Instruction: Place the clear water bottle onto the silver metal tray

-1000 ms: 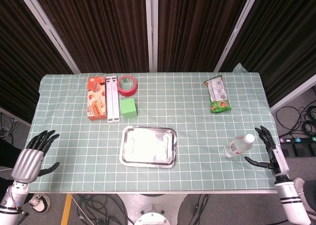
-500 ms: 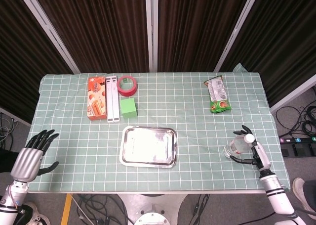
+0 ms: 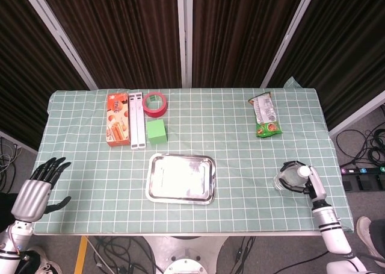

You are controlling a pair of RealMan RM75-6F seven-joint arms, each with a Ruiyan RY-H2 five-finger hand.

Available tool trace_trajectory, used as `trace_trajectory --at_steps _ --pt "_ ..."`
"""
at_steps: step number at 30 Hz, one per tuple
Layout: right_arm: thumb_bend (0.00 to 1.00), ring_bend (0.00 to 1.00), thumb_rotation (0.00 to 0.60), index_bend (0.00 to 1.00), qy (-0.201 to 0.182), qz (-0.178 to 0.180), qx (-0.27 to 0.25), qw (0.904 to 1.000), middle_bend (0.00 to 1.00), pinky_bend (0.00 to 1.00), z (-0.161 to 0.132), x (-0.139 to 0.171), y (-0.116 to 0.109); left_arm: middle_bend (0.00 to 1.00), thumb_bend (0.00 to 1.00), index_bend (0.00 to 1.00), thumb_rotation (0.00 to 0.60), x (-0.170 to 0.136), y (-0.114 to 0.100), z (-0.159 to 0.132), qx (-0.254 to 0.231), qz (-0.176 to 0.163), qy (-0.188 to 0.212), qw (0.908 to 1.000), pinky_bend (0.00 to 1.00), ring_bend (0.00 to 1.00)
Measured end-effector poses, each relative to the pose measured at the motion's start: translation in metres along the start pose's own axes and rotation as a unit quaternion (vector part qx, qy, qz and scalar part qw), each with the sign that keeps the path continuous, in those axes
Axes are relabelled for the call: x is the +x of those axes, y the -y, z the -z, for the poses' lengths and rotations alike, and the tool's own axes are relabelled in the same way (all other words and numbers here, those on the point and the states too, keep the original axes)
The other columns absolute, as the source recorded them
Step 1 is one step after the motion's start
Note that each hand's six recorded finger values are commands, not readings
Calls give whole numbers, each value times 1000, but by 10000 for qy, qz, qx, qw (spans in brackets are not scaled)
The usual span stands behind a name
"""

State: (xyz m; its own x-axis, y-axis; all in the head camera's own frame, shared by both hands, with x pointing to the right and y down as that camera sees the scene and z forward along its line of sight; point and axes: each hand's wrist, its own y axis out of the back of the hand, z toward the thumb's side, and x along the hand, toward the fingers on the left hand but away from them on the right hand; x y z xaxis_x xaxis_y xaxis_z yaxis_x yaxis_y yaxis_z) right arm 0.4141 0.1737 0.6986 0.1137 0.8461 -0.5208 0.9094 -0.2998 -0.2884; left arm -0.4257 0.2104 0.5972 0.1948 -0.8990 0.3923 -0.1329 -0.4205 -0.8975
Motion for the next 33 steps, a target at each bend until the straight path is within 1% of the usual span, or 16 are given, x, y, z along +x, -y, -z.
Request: trace_trajectory --at_steps 3,6,11,15,18,21,25,27,28,30,33 --pt "315 349 600 706 -33 9 -1 10000 547 371 -4 -1 0 187 207 182 600 0 0 0 -14 0 -1 10000 169 96" --pt "316 349 600 707 -125 -1 -15 9999 546 371 -13 -2 0 187 207 182 600 1 -1 -1 -10 -15 9 10000 169 97" --pt "314 356 600 707 -391 -83 -8 9992 549 376 -40 -7 6 187 207 182 600 1 -2 -2 -19 -24 11 10000 169 97" --pt "313 372 600 707 -601 -156 58 9981 554 392 -65 -17 15 187 207 182 600 0 0 -2 -26 0 -6 10000 169 97" --pt "319 387 600 712 -688 -201 161 9973 560 413 -81 -26 23 187 207 183 600 -1 1 -2 -21 18 -16 10000 169 97" --pt "324 388 600 714 -808 -334 198 9960 562 420 -101 -35 38 187 207 183 600 0 2 -2 -28 14 -12 10000 169 97" --pt "324 388 600 717 -1220 -525 213 9909 564 423 -141 -44 59 187 207 182 600 2 3 -2 -42 14 -19 10000 169 97" --pt "324 388 600 717 -1373 -572 205 9887 564 424 -155 -45 66 187 207 182 600 1 3 -2 -53 20 -36 10000 169 96" --pt "325 388 600 717 -1385 -578 211 9884 564 424 -157 -46 69 187 207 182 600 1 4 -1 -64 29 -52 10000 169 97" --pt "328 388 600 717 -1259 -558 214 9902 565 424 -150 -48 70 187 207 182 600 0 4 1 -74 44 -76 9999 169 97" --pt "346 388 600 717 -768 -464 252 9956 565 424 -120 -58 69 187 207 183 600 -1 5 3 -72 64 -97 9999 169 96"
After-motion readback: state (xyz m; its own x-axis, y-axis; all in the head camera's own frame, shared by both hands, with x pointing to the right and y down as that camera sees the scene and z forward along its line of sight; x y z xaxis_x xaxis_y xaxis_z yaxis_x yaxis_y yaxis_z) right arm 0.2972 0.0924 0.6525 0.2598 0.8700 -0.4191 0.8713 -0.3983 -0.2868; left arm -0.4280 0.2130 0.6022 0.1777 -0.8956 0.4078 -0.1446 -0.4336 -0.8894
